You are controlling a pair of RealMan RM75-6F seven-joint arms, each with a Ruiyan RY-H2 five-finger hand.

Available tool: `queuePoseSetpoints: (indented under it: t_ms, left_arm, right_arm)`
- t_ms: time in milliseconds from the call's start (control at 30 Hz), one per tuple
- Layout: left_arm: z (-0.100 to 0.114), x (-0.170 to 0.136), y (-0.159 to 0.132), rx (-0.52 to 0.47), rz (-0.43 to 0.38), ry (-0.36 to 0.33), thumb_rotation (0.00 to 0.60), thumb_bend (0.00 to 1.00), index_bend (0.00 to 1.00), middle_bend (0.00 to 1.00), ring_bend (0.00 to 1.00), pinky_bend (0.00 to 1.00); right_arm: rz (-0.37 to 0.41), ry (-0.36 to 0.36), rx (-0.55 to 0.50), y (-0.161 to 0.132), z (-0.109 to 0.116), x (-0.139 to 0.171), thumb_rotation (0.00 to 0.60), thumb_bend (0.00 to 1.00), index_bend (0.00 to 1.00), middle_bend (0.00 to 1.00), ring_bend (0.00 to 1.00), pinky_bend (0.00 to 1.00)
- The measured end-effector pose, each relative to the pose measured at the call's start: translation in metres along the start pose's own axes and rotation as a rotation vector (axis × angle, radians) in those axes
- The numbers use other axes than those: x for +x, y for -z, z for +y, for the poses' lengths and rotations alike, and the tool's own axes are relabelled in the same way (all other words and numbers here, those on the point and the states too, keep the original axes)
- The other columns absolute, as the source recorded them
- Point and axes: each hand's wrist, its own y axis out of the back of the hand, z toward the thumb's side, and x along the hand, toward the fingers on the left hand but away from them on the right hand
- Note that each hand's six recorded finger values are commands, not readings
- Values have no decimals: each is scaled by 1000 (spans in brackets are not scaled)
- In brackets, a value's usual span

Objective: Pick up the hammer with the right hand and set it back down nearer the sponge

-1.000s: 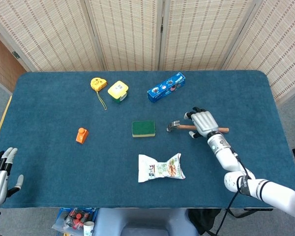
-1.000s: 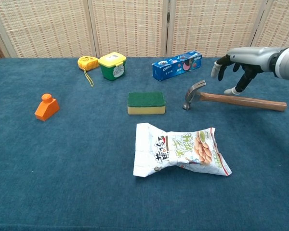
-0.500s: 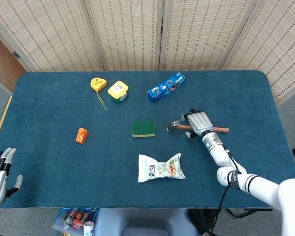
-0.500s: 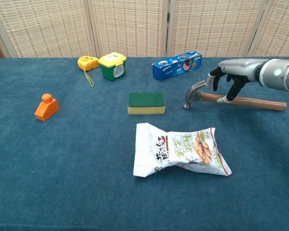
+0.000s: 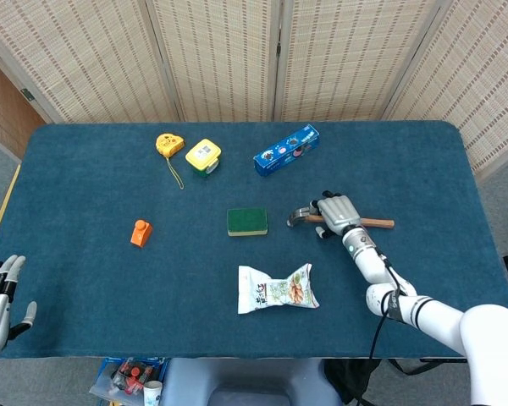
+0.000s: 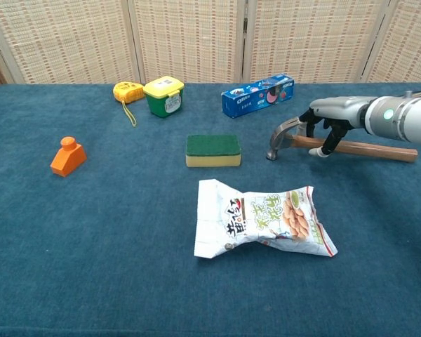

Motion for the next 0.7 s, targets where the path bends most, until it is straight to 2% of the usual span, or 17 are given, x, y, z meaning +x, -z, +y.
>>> queuePoseSetpoints:
  t_ms: [700]
  left_arm:
    - [-2, -1, 4, 0, 12, 4, 600, 401, 0, 0, 0, 0]
  right_arm:
    - [1, -12, 0, -2, -6, -4, 600, 463, 391, 425, 132, 177]
